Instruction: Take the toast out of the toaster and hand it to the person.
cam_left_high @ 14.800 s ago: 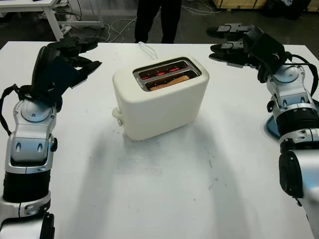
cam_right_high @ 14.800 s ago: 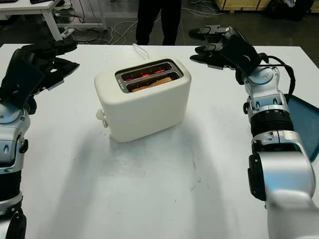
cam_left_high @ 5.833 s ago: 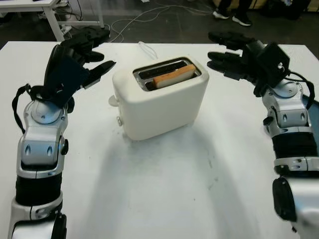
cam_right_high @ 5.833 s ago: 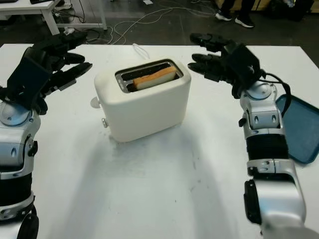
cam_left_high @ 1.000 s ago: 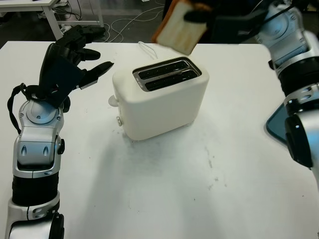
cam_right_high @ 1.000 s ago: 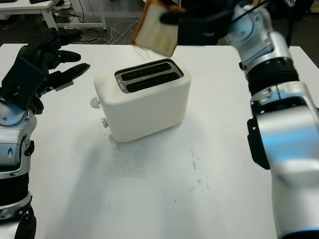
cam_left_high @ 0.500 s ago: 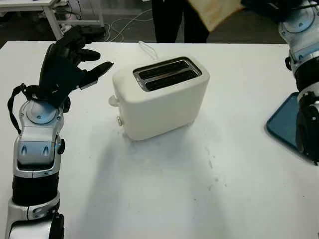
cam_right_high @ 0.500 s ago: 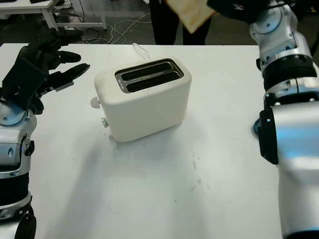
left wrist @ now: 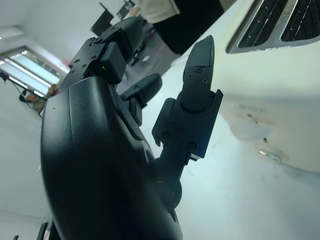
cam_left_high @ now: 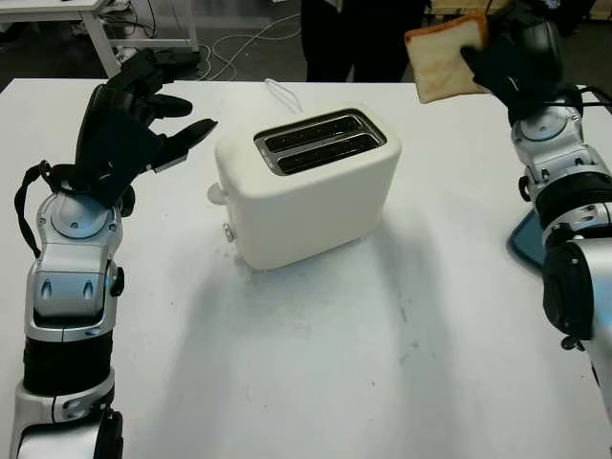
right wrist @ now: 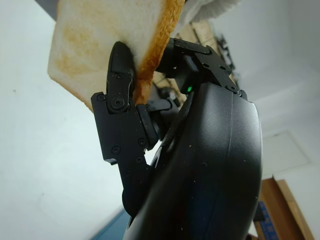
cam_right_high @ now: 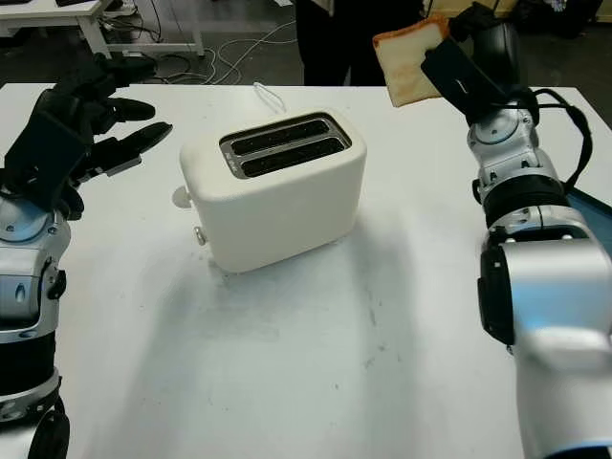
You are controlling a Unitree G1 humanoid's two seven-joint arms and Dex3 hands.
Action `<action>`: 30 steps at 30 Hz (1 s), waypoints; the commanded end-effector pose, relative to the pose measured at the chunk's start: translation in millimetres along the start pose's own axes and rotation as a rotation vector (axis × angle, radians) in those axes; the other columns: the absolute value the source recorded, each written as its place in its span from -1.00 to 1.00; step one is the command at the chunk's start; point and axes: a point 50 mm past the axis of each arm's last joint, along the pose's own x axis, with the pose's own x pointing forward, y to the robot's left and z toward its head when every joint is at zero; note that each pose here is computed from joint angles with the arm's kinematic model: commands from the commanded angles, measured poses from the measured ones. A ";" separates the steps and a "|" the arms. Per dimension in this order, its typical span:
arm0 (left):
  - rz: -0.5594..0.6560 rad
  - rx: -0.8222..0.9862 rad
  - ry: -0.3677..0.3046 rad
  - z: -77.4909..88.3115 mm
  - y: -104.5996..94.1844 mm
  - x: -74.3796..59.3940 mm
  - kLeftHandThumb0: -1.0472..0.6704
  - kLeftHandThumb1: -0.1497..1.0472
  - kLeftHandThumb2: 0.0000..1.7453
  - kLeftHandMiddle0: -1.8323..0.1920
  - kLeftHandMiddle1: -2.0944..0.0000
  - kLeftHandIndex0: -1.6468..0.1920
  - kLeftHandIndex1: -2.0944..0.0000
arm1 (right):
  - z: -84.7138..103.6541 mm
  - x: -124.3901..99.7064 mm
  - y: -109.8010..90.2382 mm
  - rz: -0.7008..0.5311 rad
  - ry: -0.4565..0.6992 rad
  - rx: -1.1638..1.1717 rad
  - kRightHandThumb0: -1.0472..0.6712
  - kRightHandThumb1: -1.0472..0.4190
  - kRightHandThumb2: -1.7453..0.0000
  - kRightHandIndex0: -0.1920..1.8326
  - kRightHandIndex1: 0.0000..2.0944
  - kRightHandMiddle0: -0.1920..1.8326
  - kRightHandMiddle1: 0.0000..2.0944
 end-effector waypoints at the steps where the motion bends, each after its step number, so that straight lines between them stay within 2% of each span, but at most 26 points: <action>1: 0.006 0.002 0.000 -1.5 0.4 -0.9 -0.23 0.55 -0.70 0.64 0.01 0.46 0.44 | -10.2 -3.2 4.5 -0.003 0.050 0.031 0.04 -0.83 0.56 -0.12 0.67 -0.46 0.67; 3: 0.007 -0.004 0.004 -1.7 0.3 -0.9 -0.23 0.55 -0.70 0.64 0.02 0.47 0.44 | -12.3 -4.4 6.1 0.000 0.052 0.048 0.07 -0.83 0.56 -0.09 0.67 -0.44 0.60; 7: 0.008 0.002 0.009 -2.0 1.0 -1.2 -0.23 0.55 -0.70 0.64 0.02 0.47 0.44 | -14.2 -5.2 8.8 0.006 0.071 0.095 0.07 -0.83 0.54 -0.10 0.67 -0.25 0.01; 8: 0.008 0.003 0.008 -1.9 1.1 -1.2 -0.23 0.56 -0.70 0.64 0.03 0.47 0.44 | -14.1 -5.1 9.3 0.006 0.079 0.104 0.07 -0.83 0.54 -0.10 0.67 -0.23 -0.07; 9: 0.007 0.003 0.008 -1.9 1.1 -1.3 -0.23 0.56 -0.71 0.64 0.03 0.47 0.44 | -14.1 -5.1 9.8 0.006 0.083 0.116 0.07 -0.83 0.53 -0.12 0.67 -0.32 0.18; 10: 0.008 0.003 0.008 -1.8 1.1 -1.4 -0.22 0.56 -0.71 0.64 0.03 0.47 0.44 | -14.3 -5.1 10.3 0.002 0.091 0.128 0.09 -0.83 0.53 -0.12 0.67 -0.39 0.33; 12: 0.007 0.003 0.008 -1.8 1.1 -1.3 -0.22 0.57 -0.71 0.64 0.03 0.47 0.44 | -14.4 -5.2 11.2 -0.004 0.098 0.128 0.07 -0.83 0.54 -0.12 0.67 -0.48 0.49; 14: 0.005 0.001 0.005 -1.7 1.1 -1.4 -0.22 0.57 -0.71 0.64 0.04 0.48 0.44 | -15.2 -6.0 12.2 -0.006 0.094 0.149 0.08 -0.83 0.55 -0.08 0.67 -0.38 0.20; 18: 0.007 0.000 0.006 -1.9 1.2 -1.5 -0.21 0.58 -0.72 0.64 0.04 0.48 0.44 | -17.8 -7.1 14.9 0.002 0.117 0.226 0.10 -0.83 0.54 -0.05 0.67 -0.31 0.14; 21: 0.008 0.003 0.007 -1.8 1.3 -1.6 -0.21 0.58 -0.73 0.63 0.04 0.48 0.44 | -18.3 -7.0 16.2 0.001 0.136 0.221 0.11 -0.83 0.53 -0.07 0.67 -0.45 0.57; 22: 0.007 0.004 0.006 -1.8 1.3 -1.6 -0.21 0.58 -0.73 0.63 0.04 0.48 0.44 | -18.3 -7.2 16.4 -0.001 0.135 0.222 0.11 -0.83 0.53 -0.07 0.67 -0.47 0.62; 30: 0.009 0.007 0.003 -1.7 1.1 -1.4 -0.22 0.58 -0.74 0.63 0.04 0.47 0.43 | -17.7 -7.4 17.4 0.008 0.125 0.225 0.09 -0.83 0.52 -0.09 0.67 -0.50 0.67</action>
